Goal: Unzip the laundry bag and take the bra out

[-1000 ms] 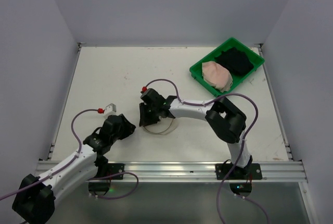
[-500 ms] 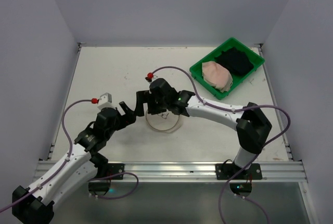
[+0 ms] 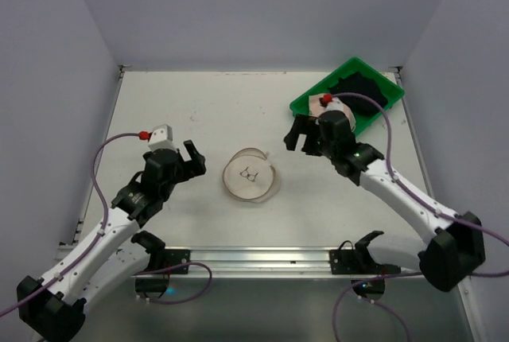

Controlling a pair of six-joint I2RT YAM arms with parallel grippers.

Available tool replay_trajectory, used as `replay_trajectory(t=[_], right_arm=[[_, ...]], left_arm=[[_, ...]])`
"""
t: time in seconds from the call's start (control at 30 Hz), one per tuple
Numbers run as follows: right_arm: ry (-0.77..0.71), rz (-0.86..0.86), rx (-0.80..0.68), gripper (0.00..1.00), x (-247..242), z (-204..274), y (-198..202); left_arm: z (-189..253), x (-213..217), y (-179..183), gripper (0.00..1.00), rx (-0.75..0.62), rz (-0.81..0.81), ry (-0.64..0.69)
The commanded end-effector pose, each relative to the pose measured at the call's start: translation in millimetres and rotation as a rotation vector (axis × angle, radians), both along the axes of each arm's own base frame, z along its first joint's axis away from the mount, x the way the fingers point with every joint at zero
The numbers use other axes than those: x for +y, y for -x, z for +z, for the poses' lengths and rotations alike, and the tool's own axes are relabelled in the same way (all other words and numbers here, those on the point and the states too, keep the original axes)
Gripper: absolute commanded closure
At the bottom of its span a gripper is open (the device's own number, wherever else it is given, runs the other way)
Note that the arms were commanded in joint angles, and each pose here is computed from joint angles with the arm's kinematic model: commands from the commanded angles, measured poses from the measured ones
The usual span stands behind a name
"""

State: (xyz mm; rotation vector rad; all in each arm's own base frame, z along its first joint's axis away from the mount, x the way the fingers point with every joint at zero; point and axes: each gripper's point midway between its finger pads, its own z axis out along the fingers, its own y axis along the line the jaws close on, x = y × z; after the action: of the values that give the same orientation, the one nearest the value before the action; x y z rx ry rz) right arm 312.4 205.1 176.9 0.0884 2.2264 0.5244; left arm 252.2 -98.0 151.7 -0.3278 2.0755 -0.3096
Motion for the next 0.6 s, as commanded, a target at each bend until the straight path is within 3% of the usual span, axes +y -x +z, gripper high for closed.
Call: replay_trajectory(t=[0.0, 0.1, 0.23, 0.57], right_arm=[[0.009, -0.109, -0.185, 0.01, -53, 44, 9], [0.051, -0.210, -0.224, 0.01, -93, 49, 23], [0.062, -0.316, -0.355, 0.01, -137, 89, 59], [-0.015, -0.360, -0.605, 0.01, -183, 152, 130]], left_arm=[[36, 20, -6, 0.00, -0.083, 0.056, -0.060], [53, 31, 0, 0.00, -0.115, 0.081, -0.081], [82, 49, 13, 0.00, -0.178, 0.119, -0.097], [156, 84, 62, 0.00, -0.375, 0.135, -0.076]])
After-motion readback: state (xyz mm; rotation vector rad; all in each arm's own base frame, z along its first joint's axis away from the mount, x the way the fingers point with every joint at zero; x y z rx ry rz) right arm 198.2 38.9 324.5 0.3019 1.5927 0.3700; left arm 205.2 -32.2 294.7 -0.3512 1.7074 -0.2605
